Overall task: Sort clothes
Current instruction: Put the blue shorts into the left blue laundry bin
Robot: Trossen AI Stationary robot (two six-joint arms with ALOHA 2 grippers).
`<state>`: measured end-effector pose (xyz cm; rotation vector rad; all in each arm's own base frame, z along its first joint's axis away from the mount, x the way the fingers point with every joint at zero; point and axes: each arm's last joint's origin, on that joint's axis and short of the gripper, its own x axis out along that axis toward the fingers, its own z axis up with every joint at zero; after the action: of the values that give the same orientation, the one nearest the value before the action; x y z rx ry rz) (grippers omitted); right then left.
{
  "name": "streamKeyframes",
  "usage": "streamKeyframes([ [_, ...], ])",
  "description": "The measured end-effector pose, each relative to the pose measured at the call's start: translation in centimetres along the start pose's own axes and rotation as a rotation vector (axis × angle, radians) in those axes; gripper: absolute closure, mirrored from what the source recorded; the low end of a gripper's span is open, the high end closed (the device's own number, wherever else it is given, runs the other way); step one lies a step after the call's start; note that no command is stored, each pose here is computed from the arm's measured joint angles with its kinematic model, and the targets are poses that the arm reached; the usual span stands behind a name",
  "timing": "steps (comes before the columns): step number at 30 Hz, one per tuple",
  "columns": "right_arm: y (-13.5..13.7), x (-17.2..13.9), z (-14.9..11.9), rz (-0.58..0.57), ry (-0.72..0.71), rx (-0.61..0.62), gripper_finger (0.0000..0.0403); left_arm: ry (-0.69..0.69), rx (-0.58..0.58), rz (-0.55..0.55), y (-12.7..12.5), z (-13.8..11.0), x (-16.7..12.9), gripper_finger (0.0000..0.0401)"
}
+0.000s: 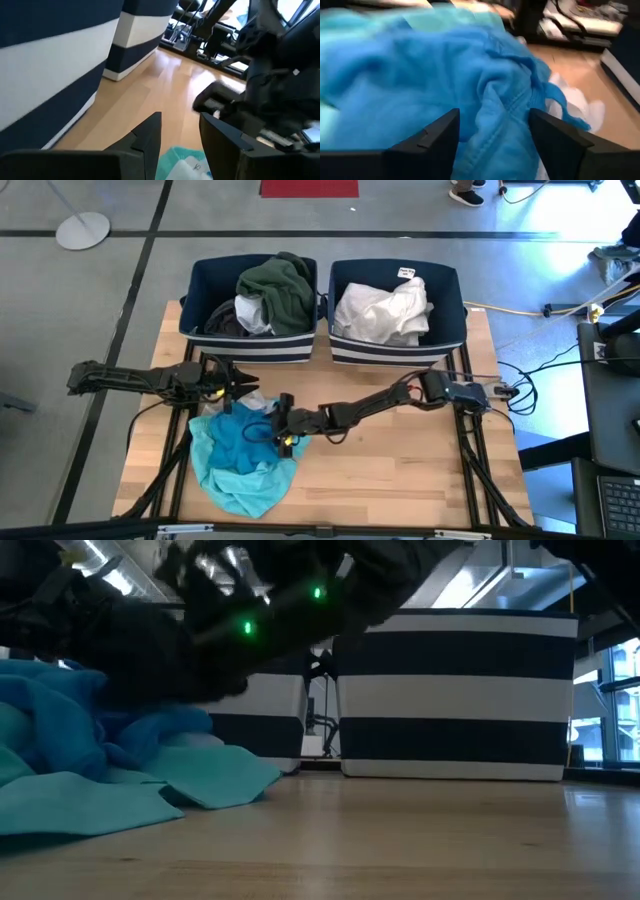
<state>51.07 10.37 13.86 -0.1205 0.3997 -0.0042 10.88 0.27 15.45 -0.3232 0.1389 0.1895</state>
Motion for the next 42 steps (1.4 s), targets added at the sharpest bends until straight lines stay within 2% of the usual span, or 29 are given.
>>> streamKeyframes([
  [5, 0.0, 0.4, -0.7, -0.044, 0.017, -0.024, 0.0216, -0.007, 0.005, -0.003, 0.0, 0.1, 0.0, 0.0276],
  [12, -0.3, -0.5, 0.5, -0.124, 0.031, -0.112, 0.0363, -0.01, 0.042, -0.004, 0.0, 0.1, 0.0, 0.0276],
  [14, -0.6, -1.2, 1.2, -0.153, 0.049, -0.121, 0.0383, -0.009, 0.042, -0.003, 0.0, 0.1, 0.0, 0.0276],
  [20, -1.1, -4.1, 5.0, -0.227, 0.024, -0.118, 0.0357, -0.006, 0.046, -0.004, 0.0, 0.1, 0.0, 0.0276],
  [25, -1.1, -7.3, 8.5, -0.247, -0.029, -0.124, 0.0379, 0.008, 0.061, 0.001, 0.0, -0.1, 0.0, 0.0276],
  [29, -1.3, -9.6, 11.0, -0.251, -0.094, -0.1, 0.0374, 0.008, 0.06, 0.0, 0.0, -0.1, 0.0, 0.0276],
  [33, -1.4, -11.0, 12.2, -0.259, -0.113, -0.088, 0.0355, 0.009, 0.059, 0.0, 0.0, -0.1, 0.0, 0.0276],
  [42, -1.8, -12.9, 14.0, -0.262, -0.172, -0.063, 0.037, 0.03, 0.03, -0.038, -0.1, -0.2, 0.0, 0.0276],
])
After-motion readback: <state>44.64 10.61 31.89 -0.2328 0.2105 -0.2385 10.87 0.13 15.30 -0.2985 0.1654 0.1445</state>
